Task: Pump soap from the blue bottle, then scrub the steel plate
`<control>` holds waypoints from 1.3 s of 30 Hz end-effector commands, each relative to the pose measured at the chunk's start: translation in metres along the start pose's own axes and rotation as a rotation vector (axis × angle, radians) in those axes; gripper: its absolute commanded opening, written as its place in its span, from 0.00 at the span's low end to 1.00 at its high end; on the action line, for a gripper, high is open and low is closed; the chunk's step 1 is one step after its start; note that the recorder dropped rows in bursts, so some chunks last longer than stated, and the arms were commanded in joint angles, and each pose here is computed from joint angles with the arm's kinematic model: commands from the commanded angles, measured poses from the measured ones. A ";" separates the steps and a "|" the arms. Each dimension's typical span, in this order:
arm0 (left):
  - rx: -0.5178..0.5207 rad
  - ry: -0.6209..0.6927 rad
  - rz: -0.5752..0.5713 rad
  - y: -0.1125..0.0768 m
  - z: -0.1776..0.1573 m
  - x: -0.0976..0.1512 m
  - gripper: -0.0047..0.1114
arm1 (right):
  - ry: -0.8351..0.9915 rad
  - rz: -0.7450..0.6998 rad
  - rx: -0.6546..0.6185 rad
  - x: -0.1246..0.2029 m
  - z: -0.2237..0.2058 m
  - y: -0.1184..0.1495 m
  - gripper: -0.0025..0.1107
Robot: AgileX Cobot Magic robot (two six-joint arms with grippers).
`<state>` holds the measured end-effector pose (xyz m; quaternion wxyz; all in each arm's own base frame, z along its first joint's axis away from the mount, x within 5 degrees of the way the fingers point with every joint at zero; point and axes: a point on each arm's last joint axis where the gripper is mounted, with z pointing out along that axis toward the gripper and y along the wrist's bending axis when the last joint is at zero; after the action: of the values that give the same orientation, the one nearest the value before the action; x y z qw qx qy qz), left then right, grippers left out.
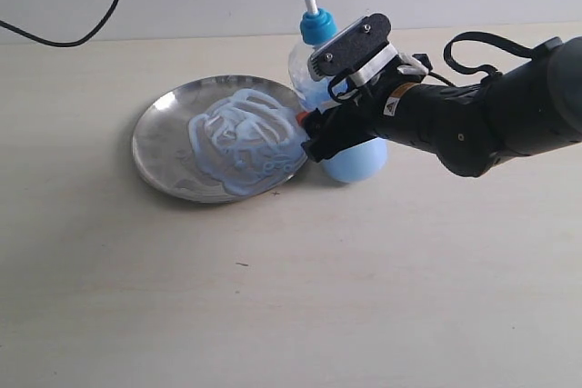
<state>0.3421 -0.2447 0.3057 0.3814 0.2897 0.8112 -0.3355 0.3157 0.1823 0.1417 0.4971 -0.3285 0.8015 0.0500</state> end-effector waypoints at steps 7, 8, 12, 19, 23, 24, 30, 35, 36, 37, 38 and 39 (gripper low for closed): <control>0.066 0.163 -0.012 0.007 0.025 0.030 0.04 | -0.149 -0.041 0.037 -0.022 -0.004 -0.005 0.02; 0.066 0.165 -0.014 0.007 0.026 0.031 0.04 | -0.149 -0.041 0.037 -0.022 -0.004 -0.005 0.02; 0.069 0.172 -0.007 0.006 0.026 0.032 0.04 | -0.149 -0.041 0.037 -0.022 -0.004 -0.005 0.02; 0.054 0.203 0.006 0.001 0.029 0.035 0.04 | -0.151 -0.041 0.038 -0.022 -0.004 -0.005 0.02; 0.049 0.203 -0.005 0.001 0.029 0.035 0.04 | -0.151 -0.041 0.038 -0.022 -0.004 -0.005 0.02; 0.046 0.206 -0.010 0.001 0.029 0.035 0.04 | -0.151 -0.041 0.038 -0.022 -0.004 -0.005 0.02; 0.021 0.233 -0.027 0.006 0.034 0.041 0.04 | -0.151 -0.041 0.038 -0.022 -0.004 -0.005 0.02; 0.030 0.254 -0.032 0.004 0.041 0.047 0.04 | -0.152 -0.041 0.039 -0.022 -0.004 -0.006 0.02; 0.032 0.258 -0.029 0.002 0.042 0.047 0.04 | -0.152 -0.041 0.039 -0.022 -0.004 -0.006 0.02; 0.033 0.259 -0.031 0.001 0.043 0.048 0.04 | -0.152 -0.041 0.039 -0.022 -0.004 -0.006 0.02; 0.034 0.260 -0.029 0.000 0.044 0.049 0.04 | -0.152 -0.041 0.039 -0.022 -0.004 -0.006 0.02; 0.033 0.259 -0.031 0.000 0.044 0.049 0.04 | -0.152 -0.041 0.039 -0.022 -0.004 -0.006 0.02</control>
<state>0.3452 -0.2586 0.2905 0.3578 0.2703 0.8298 -0.3321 0.3162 0.1810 0.1414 0.4947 -0.3140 0.8086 0.0536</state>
